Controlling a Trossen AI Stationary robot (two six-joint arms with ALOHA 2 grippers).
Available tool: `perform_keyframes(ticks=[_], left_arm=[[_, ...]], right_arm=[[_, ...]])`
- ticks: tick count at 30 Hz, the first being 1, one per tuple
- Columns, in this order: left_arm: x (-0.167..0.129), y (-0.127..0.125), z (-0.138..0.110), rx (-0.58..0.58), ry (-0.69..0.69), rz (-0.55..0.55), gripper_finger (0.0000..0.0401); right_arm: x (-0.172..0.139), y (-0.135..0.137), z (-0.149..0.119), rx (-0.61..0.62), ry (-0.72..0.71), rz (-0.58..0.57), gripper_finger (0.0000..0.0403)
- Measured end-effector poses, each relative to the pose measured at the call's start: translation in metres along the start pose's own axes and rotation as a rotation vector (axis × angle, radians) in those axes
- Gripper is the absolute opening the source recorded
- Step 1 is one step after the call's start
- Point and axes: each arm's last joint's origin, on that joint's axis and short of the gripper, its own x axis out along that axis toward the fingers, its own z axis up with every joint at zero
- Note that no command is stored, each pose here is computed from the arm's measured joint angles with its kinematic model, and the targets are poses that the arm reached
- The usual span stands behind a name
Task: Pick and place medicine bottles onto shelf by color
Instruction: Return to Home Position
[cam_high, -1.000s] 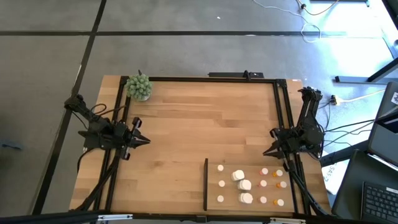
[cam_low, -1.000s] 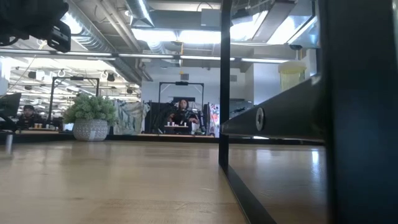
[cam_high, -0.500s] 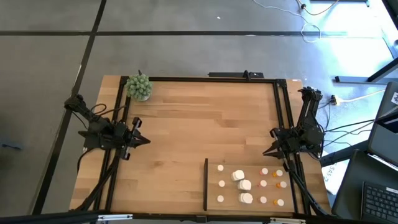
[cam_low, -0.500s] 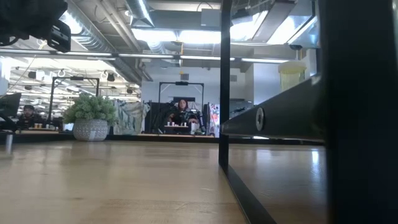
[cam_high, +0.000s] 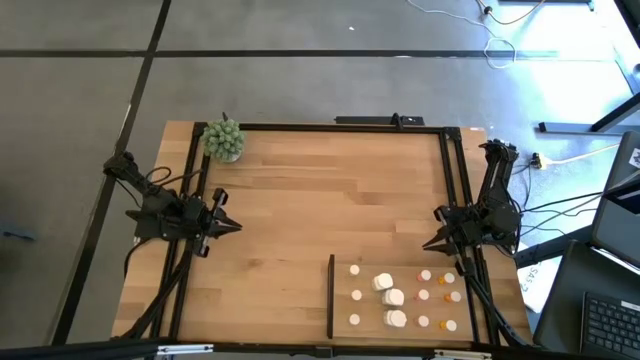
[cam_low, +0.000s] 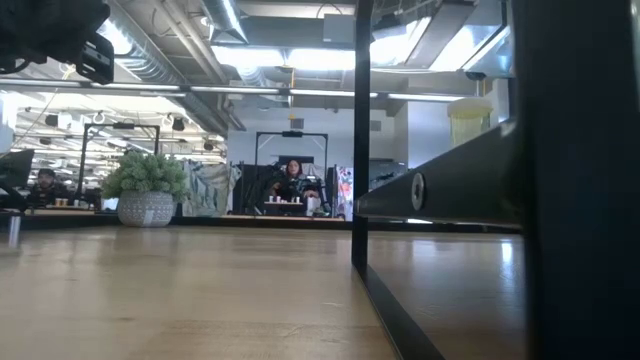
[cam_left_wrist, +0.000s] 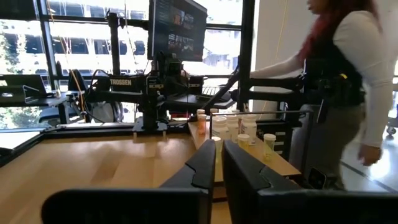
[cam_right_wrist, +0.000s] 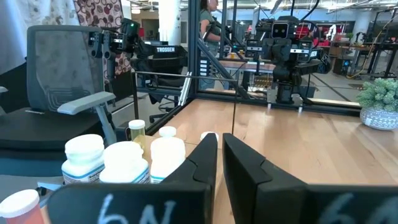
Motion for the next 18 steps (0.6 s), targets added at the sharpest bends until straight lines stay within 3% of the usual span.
perform_keyframes(ticks=[18], left_arm=[[0.0, 0.0, 0.0, 0.0, 0.0, 0.0, 0.0014]], right_arm=[[0.0, 0.0, 0.0, 0.0, 0.0, 0.0, 0.003]])
